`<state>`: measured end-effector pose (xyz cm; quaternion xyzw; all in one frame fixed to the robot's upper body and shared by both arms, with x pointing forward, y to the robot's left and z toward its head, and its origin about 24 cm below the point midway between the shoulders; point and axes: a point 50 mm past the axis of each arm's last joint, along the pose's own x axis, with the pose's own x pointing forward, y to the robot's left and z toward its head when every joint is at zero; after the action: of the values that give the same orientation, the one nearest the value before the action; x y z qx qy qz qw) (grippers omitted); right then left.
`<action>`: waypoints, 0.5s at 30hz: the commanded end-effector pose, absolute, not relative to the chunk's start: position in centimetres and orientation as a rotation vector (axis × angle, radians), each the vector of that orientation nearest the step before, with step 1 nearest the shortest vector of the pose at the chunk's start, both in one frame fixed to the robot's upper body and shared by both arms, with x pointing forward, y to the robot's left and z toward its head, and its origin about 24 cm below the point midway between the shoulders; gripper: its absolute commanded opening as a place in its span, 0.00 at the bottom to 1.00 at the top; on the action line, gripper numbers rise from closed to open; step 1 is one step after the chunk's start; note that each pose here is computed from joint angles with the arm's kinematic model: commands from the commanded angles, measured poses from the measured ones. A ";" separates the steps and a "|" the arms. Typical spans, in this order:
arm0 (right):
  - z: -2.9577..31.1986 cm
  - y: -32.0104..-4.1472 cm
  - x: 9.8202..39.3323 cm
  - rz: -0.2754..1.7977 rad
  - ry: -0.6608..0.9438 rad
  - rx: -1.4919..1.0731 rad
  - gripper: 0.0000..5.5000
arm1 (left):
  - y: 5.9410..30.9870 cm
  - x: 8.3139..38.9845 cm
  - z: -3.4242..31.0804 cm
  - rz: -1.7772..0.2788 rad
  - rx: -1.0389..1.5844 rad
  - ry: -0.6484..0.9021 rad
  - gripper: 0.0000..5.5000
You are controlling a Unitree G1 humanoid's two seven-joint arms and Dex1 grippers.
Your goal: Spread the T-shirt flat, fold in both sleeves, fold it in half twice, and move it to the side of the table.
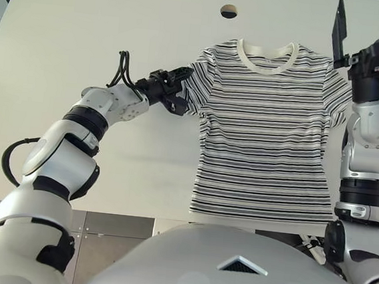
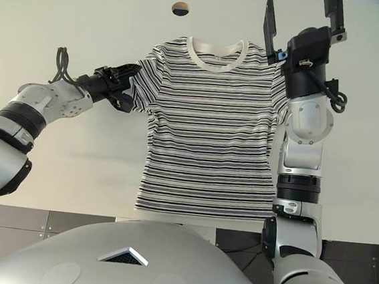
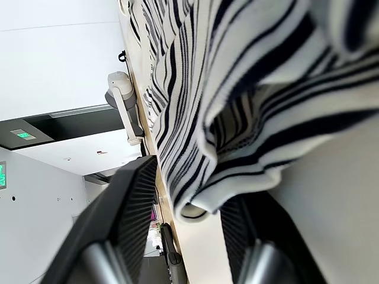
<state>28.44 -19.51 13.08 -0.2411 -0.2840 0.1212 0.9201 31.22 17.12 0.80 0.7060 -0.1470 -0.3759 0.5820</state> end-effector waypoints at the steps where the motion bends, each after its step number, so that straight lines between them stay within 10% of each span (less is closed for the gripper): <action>1: 13.3 -19.8 28.2 0.253 -0.586 -0.505 0.65 | 18.2 30.3 -0.7 -0.886 1.642 -0.256 0.22; 15: 12.9 -19.6 28.0 0.271 -0.568 -0.510 0.65 | 16.2 29.5 -0.1 -0.859 1.563 -0.405 0.02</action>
<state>28.07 -19.58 12.94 -0.2448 -0.2808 0.1281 0.9191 30.90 16.53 1.46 0.6878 -0.1867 -0.3404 0.6134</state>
